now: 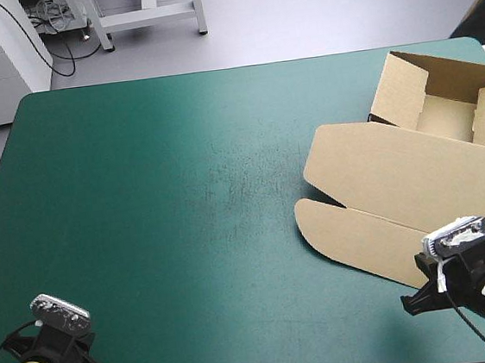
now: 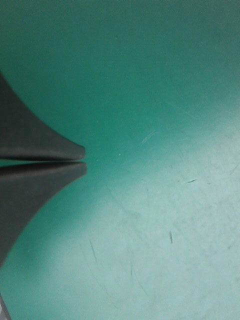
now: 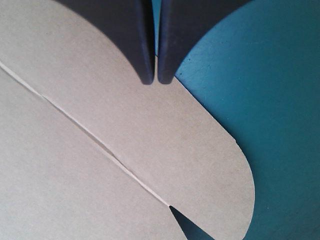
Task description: Fold the box
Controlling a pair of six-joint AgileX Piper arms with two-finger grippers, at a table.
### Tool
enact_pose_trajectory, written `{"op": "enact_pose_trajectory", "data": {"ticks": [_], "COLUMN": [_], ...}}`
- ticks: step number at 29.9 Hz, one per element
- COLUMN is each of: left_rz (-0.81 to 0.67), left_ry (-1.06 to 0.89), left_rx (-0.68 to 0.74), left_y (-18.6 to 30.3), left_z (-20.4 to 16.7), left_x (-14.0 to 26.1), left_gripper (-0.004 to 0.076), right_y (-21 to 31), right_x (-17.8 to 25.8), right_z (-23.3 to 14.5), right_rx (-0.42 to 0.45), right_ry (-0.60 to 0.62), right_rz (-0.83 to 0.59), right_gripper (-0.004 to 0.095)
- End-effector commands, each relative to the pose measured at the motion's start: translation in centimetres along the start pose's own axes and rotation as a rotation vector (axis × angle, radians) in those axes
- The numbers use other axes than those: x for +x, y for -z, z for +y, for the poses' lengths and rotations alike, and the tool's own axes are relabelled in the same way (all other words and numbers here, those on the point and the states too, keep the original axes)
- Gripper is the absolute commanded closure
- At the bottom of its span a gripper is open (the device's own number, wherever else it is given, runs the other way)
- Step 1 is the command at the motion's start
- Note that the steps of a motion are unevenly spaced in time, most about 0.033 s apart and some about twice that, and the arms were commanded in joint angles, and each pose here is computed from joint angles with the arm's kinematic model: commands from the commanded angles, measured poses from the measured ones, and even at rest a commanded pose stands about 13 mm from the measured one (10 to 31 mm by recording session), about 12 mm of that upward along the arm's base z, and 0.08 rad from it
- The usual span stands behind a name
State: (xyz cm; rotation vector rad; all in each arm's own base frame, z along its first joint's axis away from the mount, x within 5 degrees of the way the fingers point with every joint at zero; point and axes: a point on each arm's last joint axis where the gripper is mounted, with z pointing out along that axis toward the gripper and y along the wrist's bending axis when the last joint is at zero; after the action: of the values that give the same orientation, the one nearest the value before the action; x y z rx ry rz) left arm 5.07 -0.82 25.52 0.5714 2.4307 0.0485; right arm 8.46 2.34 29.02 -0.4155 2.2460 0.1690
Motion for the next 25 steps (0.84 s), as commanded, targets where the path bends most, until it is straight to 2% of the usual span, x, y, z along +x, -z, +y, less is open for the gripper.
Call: {"op": "enact_pose_trajectory", "data": {"ticks": [1,25], "left_rz": [-0.063,-0.063], "left_ry": [0.012,0.012], "left_rx": [0.003,0.003], "left_y": [0.5,0.5], "left_z": [0.1,0.1], "left_x": [-0.9,-0.9], "left_gripper": [0.0734,0.0734], "right_y": [0.4,0.6], "right_x": [-1.3,-2.5], "right_z": [-0.2,-0.9], "right_rx": [0.022,0.095], "right_ry": [-0.004,-0.006], "right_rz": [-0.092,-0.236], "right_gripper": [0.0908,0.0908]}}
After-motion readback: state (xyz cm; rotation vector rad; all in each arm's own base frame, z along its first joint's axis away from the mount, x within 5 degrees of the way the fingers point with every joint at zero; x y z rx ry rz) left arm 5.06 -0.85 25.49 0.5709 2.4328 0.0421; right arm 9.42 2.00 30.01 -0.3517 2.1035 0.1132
